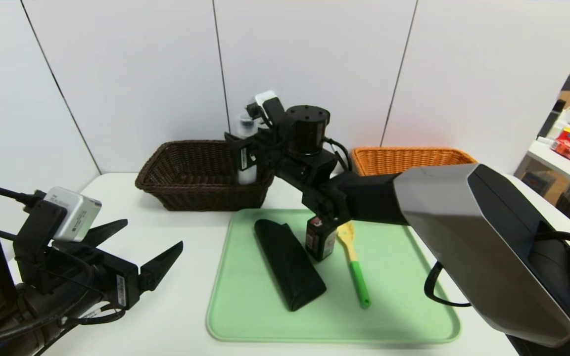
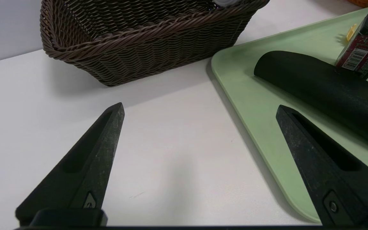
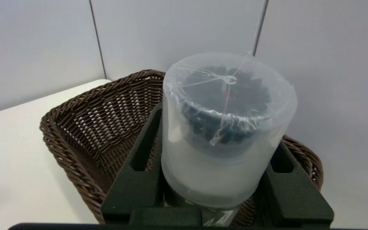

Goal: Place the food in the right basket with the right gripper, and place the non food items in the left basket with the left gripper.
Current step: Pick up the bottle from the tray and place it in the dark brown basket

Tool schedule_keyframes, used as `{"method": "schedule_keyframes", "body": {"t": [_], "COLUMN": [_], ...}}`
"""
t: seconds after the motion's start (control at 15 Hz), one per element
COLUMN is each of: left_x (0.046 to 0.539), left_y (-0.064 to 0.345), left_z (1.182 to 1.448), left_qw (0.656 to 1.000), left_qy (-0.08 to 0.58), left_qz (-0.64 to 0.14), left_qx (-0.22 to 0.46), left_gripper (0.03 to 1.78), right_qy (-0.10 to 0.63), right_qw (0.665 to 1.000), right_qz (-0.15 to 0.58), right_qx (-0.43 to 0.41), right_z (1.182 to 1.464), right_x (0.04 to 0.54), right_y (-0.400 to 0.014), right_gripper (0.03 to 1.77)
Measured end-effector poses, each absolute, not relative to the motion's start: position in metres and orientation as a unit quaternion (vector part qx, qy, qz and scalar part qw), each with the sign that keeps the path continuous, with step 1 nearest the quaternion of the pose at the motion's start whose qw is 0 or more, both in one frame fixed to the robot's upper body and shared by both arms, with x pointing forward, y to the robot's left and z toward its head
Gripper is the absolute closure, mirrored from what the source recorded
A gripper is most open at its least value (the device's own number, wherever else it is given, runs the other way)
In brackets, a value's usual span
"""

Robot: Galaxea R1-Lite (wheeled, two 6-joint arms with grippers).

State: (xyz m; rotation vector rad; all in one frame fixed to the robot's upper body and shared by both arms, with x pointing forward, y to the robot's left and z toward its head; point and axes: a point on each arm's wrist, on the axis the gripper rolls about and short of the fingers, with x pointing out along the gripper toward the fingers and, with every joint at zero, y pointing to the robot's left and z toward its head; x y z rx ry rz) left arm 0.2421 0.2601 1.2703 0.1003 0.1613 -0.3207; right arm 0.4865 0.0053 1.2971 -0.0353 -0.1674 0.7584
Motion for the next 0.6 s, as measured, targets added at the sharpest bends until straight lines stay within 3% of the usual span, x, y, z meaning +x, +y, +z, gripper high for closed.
{"method": "schedule_keyframes", "body": {"t": [0.13,0.6], "left_x": [0.242,0.243], "left_y": [0.260,0.260], "left_z": [1.270,1.272], "left_qw": [0.983,0.983], "left_qy": [0.080,0.078], "left_qz": [-0.159,-0.157], "left_qx": [0.050,0.050], "left_gripper": [0.12,0.12], "right_qy": [-0.084,-0.095], "right_qw": [0.927,0.930], "right_qz": [0.366,0.354], "right_qx": [-0.018,-0.029], "right_z": [1.298,1.302], "right_x": [0.489,0.494], "right_y": [0.003,-0.006], "right_gripper": [1.07,0.50]}}
